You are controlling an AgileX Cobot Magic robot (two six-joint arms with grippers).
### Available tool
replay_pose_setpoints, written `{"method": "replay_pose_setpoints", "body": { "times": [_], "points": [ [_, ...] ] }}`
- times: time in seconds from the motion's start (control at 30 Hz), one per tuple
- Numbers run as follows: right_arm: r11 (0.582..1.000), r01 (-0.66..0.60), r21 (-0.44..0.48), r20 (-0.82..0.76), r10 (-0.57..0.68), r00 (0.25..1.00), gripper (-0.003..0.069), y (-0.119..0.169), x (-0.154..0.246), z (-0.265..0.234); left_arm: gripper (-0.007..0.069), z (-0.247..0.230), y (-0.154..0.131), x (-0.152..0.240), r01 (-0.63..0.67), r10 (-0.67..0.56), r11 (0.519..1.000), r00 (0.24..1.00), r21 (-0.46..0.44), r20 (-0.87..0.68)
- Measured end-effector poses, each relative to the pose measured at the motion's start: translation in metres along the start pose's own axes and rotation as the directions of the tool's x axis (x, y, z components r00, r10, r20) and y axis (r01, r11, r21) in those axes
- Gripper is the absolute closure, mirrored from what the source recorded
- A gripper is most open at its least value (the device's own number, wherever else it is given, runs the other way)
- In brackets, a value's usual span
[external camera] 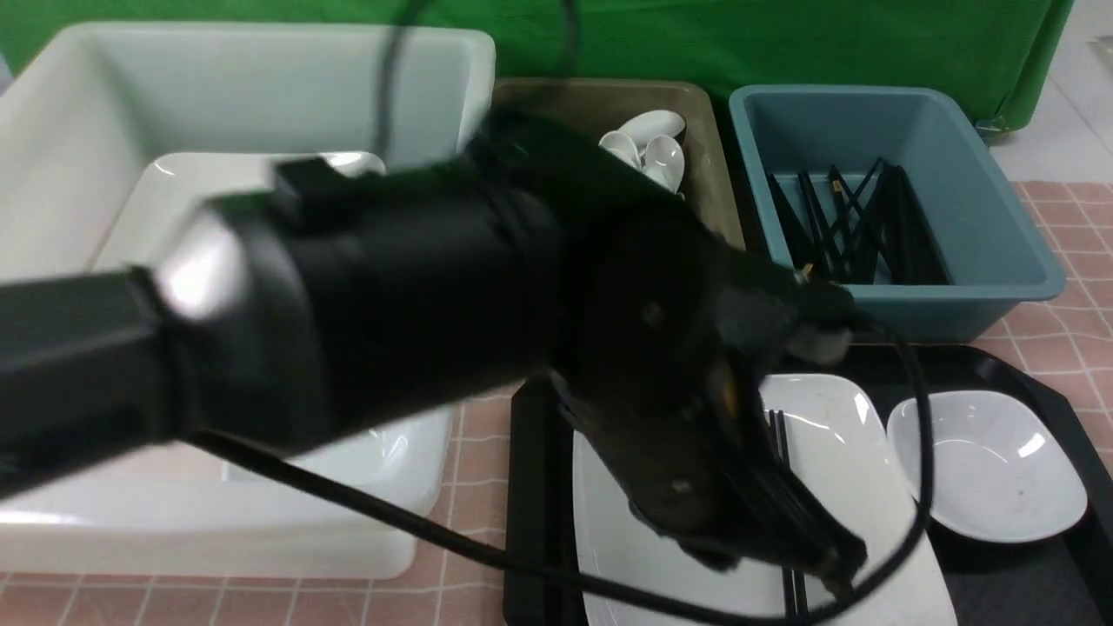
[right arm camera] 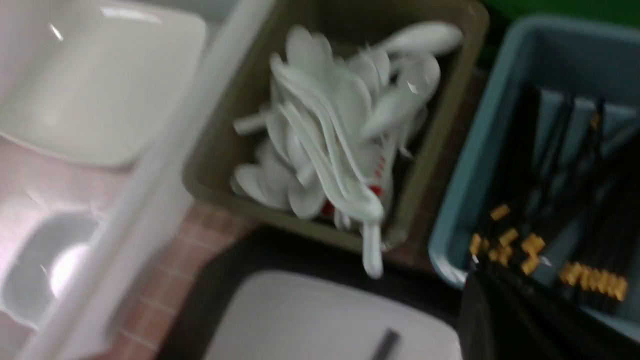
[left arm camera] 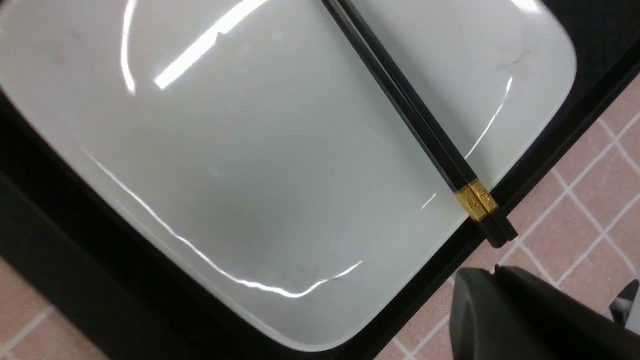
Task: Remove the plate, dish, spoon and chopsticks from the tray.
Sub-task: Use the left arm to grab a pair of chopsticks from the plate
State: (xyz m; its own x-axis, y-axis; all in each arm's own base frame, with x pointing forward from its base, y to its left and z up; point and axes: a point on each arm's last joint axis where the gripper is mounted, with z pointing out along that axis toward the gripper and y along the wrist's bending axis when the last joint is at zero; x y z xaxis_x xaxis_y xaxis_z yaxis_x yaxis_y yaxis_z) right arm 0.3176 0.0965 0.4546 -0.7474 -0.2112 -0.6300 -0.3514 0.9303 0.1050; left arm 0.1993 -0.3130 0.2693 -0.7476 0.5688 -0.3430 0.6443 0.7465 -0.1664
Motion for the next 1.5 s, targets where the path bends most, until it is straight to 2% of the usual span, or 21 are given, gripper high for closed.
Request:
{"method": "replay_pose_setpoints", "body": {
  "times": [0.13,0.2,0.27,0.3,0.33,0.43,0.57,0.7,0.8,0.9,0.93,0.97,1.0,1.03,1.07,1.3,1.4,1.47,1.5],
  "points": [
    [0.994,0.000,0.111,-0.095,0.010,0.995,0.0606,-0.008,0.058,-0.021,0.0475,0.031,-0.017,-0.005,0.006,-0.006,1.000,0.999,0.000,-0.041],
    [0.987,-0.005,0.159,-0.150,0.029,0.988,0.0594,-0.014,0.093,-0.027,0.0388,0.050,-0.023,-0.015,0.005,-0.005,1.000,0.999,-0.002,-0.050],
    [0.985,-0.009,0.174,-0.162,0.038,0.986,0.0588,-0.016,0.106,-0.031,0.0345,0.056,-0.025,-0.019,0.006,-0.006,1.000,0.999,-0.001,-0.049],
    [0.980,-0.020,0.196,-0.167,0.054,0.985,0.0573,-0.019,0.126,-0.039,0.0271,0.065,-0.027,-0.026,0.009,-0.009,1.000,0.999,-0.001,-0.048],
    [0.980,-0.023,0.197,-0.175,0.058,0.983,0.0572,-0.019,0.130,-0.038,0.0263,0.067,-0.027,-0.027,0.010,-0.010,1.000,0.999,-0.001,-0.048],
    [0.977,-0.044,0.210,-0.167,0.080,0.983,0.0545,-0.017,0.160,-0.051,0.0153,0.086,-0.030,-0.038,0.010,-0.011,1.000,0.999,-0.014,-0.044],
    [0.976,-0.048,0.212,-0.117,0.074,0.990,0.0536,-0.013,0.176,-0.069,0.0113,0.109,-0.024,-0.041,0.033,-0.039,0.996,0.997,-0.078,-0.072],
    [0.976,-0.049,0.213,-0.074,0.066,0.995,0.0531,-0.010,0.182,-0.081,0.0118,0.125,-0.016,-0.040,0.063,-0.075,0.992,0.992,-0.111,-0.103],
    [0.976,-0.049,0.213,-0.056,0.063,0.996,0.0528,-0.009,0.184,-0.086,0.0150,0.130,-0.014,-0.040,0.078,-0.091,0.990,0.990,-0.117,-0.109],
    [0.976,-0.049,0.214,-0.049,0.061,0.997,0.0520,-0.009,0.185,-0.088,0.0267,0.130,-0.013,-0.039,0.078,-0.091,0.989,0.989,-0.123,-0.112],
    [0.976,-0.049,0.214,-0.049,0.061,0.997,0.0519,-0.009,0.185,-0.088,0.0267,0.130,-0.013,-0.039,0.078,-0.091,0.989,0.989,-0.123,-0.112],
    [0.976,-0.049,0.214,-0.049,0.061,0.997,0.0516,-0.009,0.185,-0.088,0.0341,0.130,-0.013,-0.039,0.078,-0.093,0.989,0.989,-0.125,-0.116],
    [0.976,-0.049,0.214,-0.049,0.061,0.997,0.0516,-0.009,0.185,-0.088,0.0377,0.130,-0.013,-0.039,0.078,-0.093,0.989,0.988,-0.126,-0.119],
    [0.976,-0.049,0.214,-0.049,0.061,0.997,0.0513,-0.009,0.185,-0.088,0.0470,0.130,-0.013,-0.038,0.078,-0.094,0.989,0.988,-0.129,-0.124],
    [0.976,-0.049,0.214,-0.049,0.061,0.997,0.0512,-0.009,0.185,-0.088,0.0529,0.130,-0.013,-0.038,0.079,-0.095,0.988,0.987,-0.131,-0.128],
    [0.976,-0.039,0.214,-0.052,0.051,0.997,0.0502,-0.009,0.185,-0.088,0.0542,0.117,-0.014,-0.039,0.046,-0.062,0.991,0.990,-0.124,-0.126],
    [0.976,-0.037,0.214,-0.051,0.049,0.997,0.0499,-0.009,0.186,-0.088,0.0542,0.096,-0.016,-0.046,0.037,-0.045,0.993,0.997,-0.110,-0.066],
    [0.976,-0.036,0.214,-0.044,0.047,0.998,0.0498,-0.008,0.187,-0.090,0.0542,0.058,-0.020,-0.061,0.008,0.001,0.997,0.994,-0.079,0.110],
    [0.976,-0.036,0.214,-0.042,0.046,0.998,0.0498,-0.008,0.187,-0.091,0.0542,0.055,-0.020,-0.062,0.003,0.007,0.997,0.992,-0.077,0.127]
  ]
}}
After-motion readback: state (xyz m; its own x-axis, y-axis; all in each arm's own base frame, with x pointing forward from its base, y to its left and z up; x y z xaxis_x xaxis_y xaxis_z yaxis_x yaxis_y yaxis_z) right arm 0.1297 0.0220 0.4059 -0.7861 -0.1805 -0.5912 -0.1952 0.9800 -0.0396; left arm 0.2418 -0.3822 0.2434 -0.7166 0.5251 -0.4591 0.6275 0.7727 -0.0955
